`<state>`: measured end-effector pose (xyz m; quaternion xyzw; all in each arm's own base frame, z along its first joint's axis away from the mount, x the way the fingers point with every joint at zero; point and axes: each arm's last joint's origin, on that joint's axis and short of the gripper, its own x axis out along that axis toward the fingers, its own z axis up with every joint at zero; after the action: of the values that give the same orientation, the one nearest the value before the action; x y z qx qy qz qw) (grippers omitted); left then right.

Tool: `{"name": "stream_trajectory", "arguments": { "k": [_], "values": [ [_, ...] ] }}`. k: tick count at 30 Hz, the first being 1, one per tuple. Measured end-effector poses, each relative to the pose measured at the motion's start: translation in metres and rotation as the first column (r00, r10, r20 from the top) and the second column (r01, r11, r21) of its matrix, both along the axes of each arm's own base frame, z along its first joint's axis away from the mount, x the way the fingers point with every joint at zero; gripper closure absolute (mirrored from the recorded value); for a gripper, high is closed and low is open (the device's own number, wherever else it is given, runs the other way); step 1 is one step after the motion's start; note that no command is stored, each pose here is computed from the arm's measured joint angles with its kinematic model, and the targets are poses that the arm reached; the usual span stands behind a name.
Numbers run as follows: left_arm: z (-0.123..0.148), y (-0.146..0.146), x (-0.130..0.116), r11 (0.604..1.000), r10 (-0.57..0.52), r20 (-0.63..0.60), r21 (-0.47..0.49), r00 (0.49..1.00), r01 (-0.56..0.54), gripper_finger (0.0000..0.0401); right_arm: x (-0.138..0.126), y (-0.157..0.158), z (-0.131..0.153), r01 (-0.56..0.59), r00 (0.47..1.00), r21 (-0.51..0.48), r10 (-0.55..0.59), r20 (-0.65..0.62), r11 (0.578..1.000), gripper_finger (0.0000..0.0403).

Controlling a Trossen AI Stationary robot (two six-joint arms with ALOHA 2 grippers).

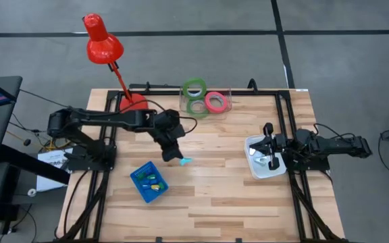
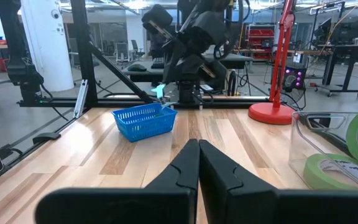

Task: Pick and place Stapler, Stapler remover, tape
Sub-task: Put the light blue stapler remover into the white bin

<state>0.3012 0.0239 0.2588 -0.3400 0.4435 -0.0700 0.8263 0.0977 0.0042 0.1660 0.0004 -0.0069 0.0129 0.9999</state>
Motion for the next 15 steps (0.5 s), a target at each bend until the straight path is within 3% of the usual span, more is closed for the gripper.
{"name": "stream_trajectory", "arguments": {
  "k": [15],
  "values": [
    [0.015, 0.005, 0.039, 1.000, -0.016, 0.067, 0.020, 0.998, 0.014, 0.0399, 0.000, 0.000, 0.000, 0.000, 1.000, 0.000, 0.000, 0.000, 1.000, 0.0403]
  ]
}}
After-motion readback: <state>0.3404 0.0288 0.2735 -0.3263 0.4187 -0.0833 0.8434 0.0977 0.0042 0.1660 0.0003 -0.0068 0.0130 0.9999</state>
